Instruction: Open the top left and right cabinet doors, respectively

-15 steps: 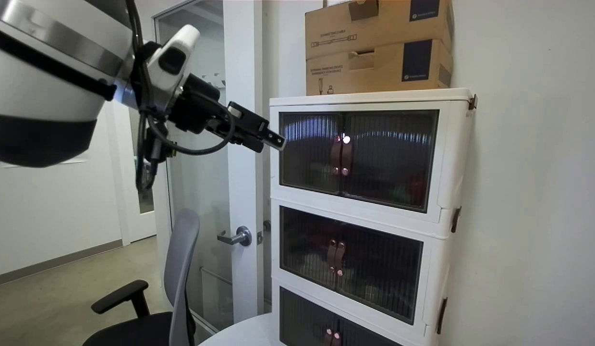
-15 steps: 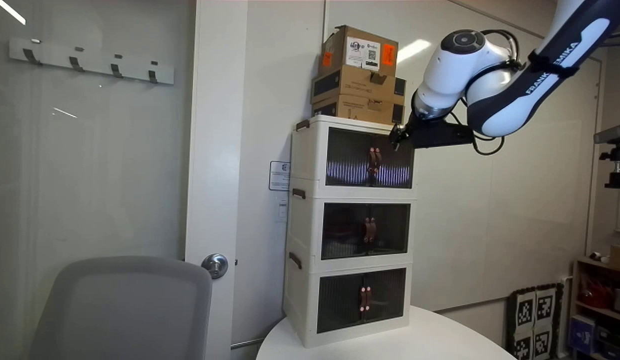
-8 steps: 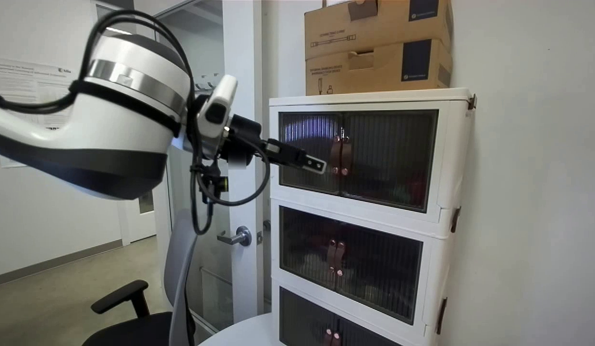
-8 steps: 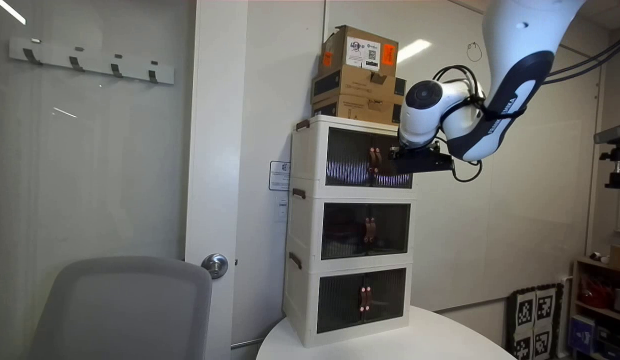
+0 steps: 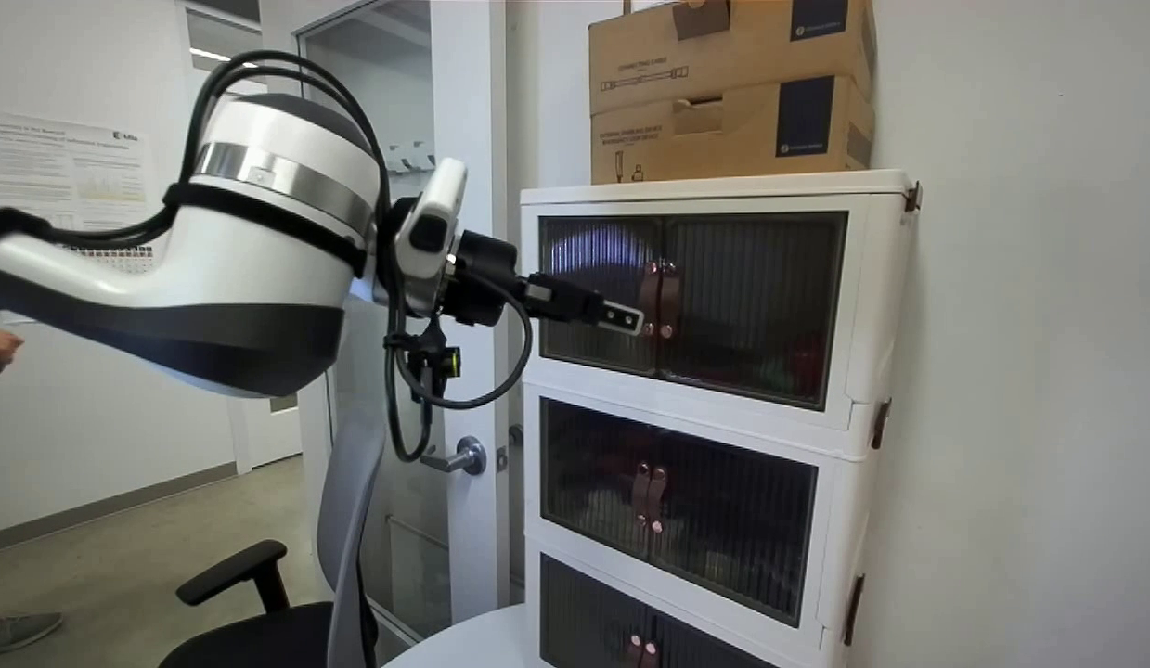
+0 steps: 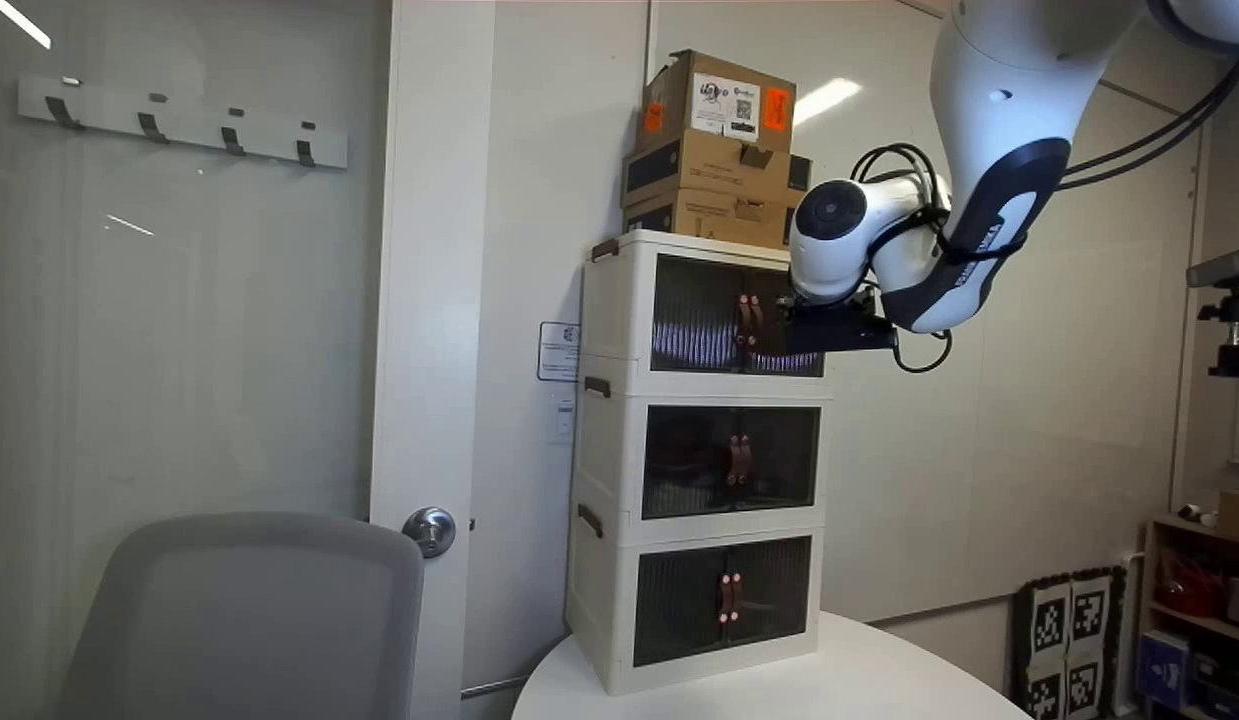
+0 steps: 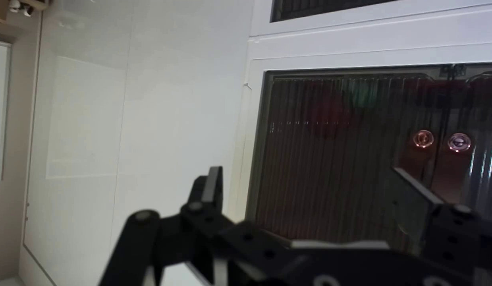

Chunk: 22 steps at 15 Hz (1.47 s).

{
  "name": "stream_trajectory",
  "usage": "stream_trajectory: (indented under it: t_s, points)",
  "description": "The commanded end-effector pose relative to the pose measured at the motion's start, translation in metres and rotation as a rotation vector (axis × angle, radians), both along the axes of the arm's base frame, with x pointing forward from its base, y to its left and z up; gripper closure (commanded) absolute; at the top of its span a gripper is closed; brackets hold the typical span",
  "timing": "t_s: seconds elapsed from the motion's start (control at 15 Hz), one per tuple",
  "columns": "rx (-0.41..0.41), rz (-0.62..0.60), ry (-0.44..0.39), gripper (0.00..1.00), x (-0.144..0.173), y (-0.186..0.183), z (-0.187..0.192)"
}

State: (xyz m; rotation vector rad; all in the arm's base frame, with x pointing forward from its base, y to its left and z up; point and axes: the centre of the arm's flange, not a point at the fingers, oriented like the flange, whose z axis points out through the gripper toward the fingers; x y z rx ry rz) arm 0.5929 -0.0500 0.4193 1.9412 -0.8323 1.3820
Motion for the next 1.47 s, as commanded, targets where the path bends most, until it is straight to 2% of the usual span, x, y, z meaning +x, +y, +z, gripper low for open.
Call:
stream_trajectory:
  t_s: [0.0,0.33,0.53,0.6,0.67,1.07,1.4]
  points:
    - [0.018,-0.067,-0.077,0.0,0.024,0.004,-0.002]
    - [0.065,-0.089,-0.261,0.0,0.059,0.028,0.005]
    - [0.058,-0.064,-0.296,0.0,0.075,0.039,0.008]
    - [0.057,-0.063,-0.301,0.0,0.079,0.04,0.009]
    - [0.056,-0.063,-0.298,0.0,0.067,0.023,0.0]
    - [0.058,-0.105,-0.241,0.0,0.072,-0.025,-0.013]
    - [0.067,-0.1,-0.18,0.0,0.073,-0.033,-0.016]
